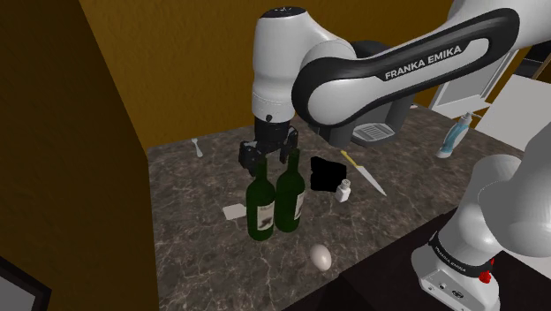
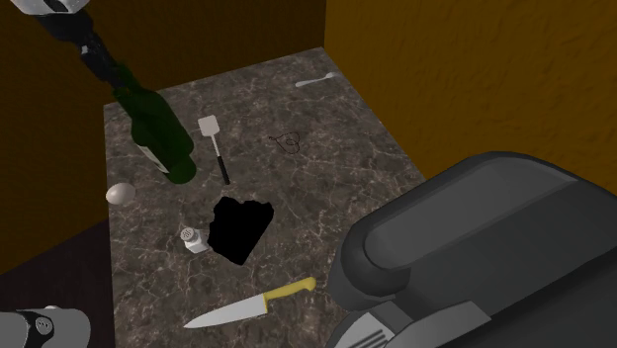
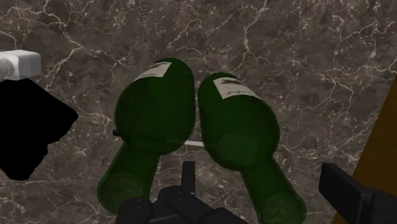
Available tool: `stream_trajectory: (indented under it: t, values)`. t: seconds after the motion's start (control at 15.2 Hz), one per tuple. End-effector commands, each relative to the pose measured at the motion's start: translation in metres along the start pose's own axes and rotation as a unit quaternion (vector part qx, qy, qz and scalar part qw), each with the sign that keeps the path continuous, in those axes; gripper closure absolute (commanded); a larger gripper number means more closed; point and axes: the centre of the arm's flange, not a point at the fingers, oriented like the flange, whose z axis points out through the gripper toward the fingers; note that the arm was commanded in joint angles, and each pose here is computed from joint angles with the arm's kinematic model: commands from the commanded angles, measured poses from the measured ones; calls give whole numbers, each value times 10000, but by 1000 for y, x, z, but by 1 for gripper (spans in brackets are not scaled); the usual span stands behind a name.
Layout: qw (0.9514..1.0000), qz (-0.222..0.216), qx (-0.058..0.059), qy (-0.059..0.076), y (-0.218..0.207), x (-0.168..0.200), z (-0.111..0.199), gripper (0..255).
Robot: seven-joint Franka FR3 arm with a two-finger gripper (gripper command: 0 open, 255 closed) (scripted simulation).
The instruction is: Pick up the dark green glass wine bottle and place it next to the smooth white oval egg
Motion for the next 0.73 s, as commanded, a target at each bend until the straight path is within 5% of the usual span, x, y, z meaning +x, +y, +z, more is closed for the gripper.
stream_trajectory:
  t: [0.0, 0.2, 0.66]
  values:
    - [10000, 0, 0, 0, 0, 0, -13, 0]
    - [10000, 0, 0, 0, 0, 0, -50, 0]
    - [10000, 0, 0, 0, 0, 0, -50, 0]
